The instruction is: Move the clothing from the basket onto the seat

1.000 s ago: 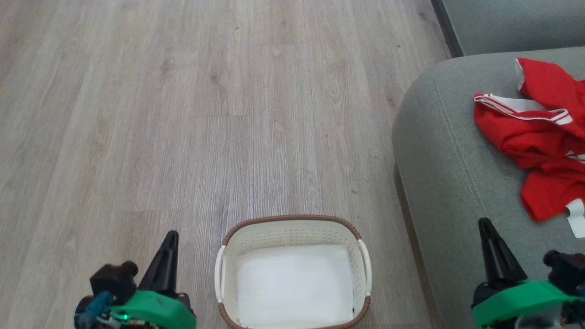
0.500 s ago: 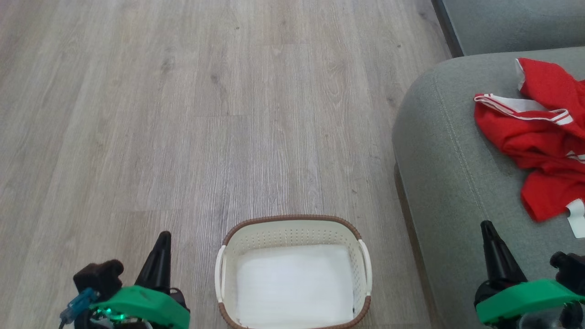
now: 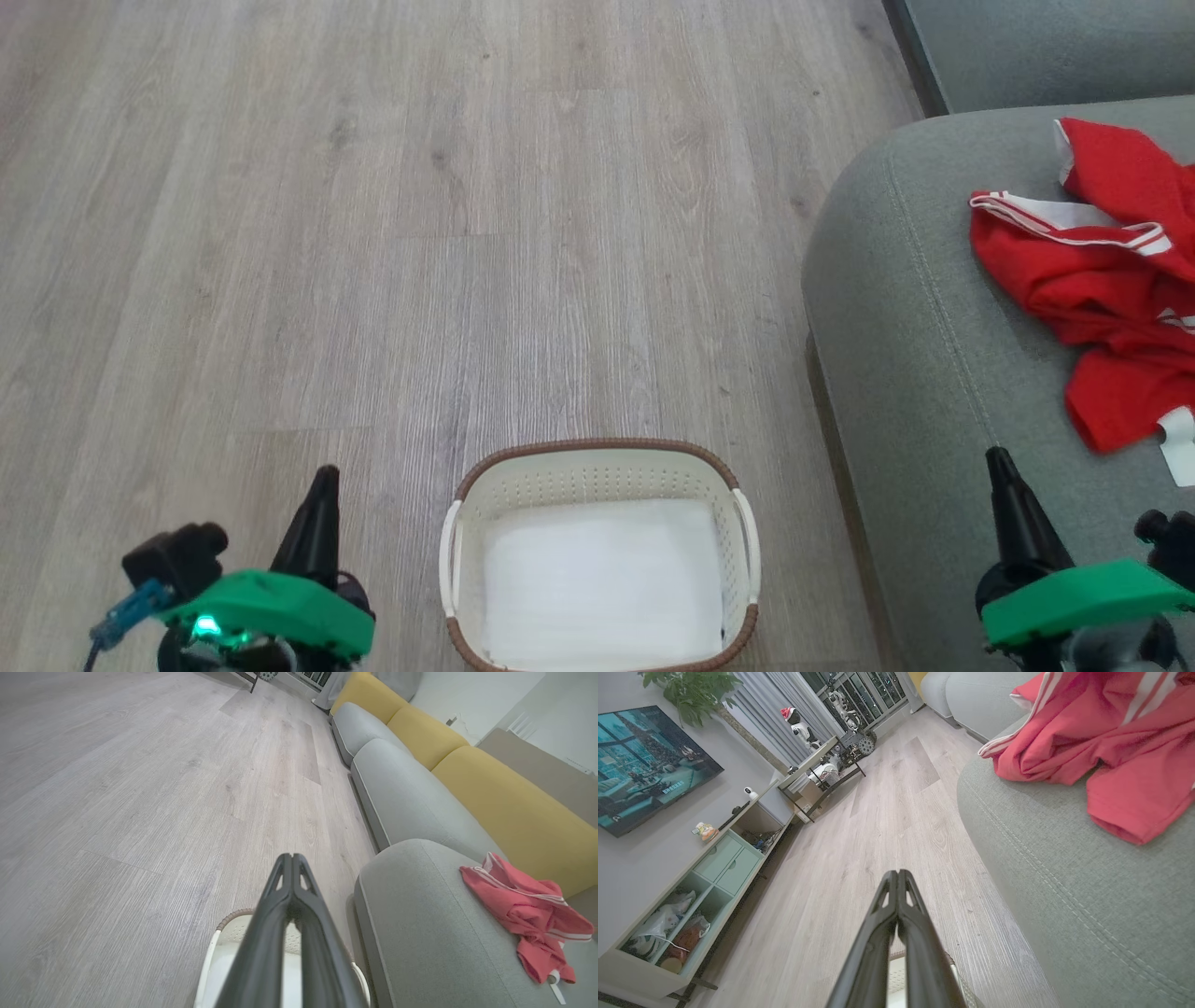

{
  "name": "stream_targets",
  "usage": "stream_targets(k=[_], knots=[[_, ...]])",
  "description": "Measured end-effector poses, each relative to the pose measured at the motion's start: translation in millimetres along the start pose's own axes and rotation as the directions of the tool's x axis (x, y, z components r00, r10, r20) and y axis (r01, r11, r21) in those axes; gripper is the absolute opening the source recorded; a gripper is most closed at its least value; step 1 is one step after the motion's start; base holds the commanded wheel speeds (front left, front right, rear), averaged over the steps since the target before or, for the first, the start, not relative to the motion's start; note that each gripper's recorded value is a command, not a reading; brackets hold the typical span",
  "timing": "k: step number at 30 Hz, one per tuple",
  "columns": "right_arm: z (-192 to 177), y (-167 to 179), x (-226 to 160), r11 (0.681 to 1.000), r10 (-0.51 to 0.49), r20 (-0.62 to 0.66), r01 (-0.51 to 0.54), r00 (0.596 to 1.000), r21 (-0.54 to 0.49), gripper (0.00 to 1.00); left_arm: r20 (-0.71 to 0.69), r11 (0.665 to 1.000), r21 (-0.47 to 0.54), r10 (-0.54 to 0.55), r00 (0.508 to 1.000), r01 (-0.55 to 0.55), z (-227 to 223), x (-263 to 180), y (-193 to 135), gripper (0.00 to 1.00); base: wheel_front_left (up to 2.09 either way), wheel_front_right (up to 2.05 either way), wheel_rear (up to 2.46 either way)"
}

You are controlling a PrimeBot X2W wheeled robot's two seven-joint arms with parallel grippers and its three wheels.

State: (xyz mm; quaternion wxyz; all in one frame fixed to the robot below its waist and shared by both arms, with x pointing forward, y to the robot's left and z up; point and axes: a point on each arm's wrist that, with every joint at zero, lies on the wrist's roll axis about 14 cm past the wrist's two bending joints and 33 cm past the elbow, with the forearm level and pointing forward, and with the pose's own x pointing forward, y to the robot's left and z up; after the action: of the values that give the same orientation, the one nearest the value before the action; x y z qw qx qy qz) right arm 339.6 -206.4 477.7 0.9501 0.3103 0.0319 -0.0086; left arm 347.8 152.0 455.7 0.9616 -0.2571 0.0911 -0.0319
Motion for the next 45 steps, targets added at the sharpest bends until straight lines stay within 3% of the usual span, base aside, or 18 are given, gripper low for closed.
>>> stream_targets(k=[22, 45], knots=[[1.5, -2.7, 9.0, 0.975, -0.030, 0.000, 0.029, 1.000, 0.219, 0.00, -0.013, 0.968, -0.246, 0.041, 0.999, -0.043, 4.1, 4.4, 9.5, 0.00, 0.00, 0.00, 0.00], [-0.7, -3.9, 16.4, 0.895, -0.050, -0.009, 0.048, 0.999, 0.444, 0.00, -0.001, 0.869, -0.492, 0.057, 0.998, -0.050, 13.9, 9.4, 16.8, 0.00, 0.00, 0.00, 0.00]])
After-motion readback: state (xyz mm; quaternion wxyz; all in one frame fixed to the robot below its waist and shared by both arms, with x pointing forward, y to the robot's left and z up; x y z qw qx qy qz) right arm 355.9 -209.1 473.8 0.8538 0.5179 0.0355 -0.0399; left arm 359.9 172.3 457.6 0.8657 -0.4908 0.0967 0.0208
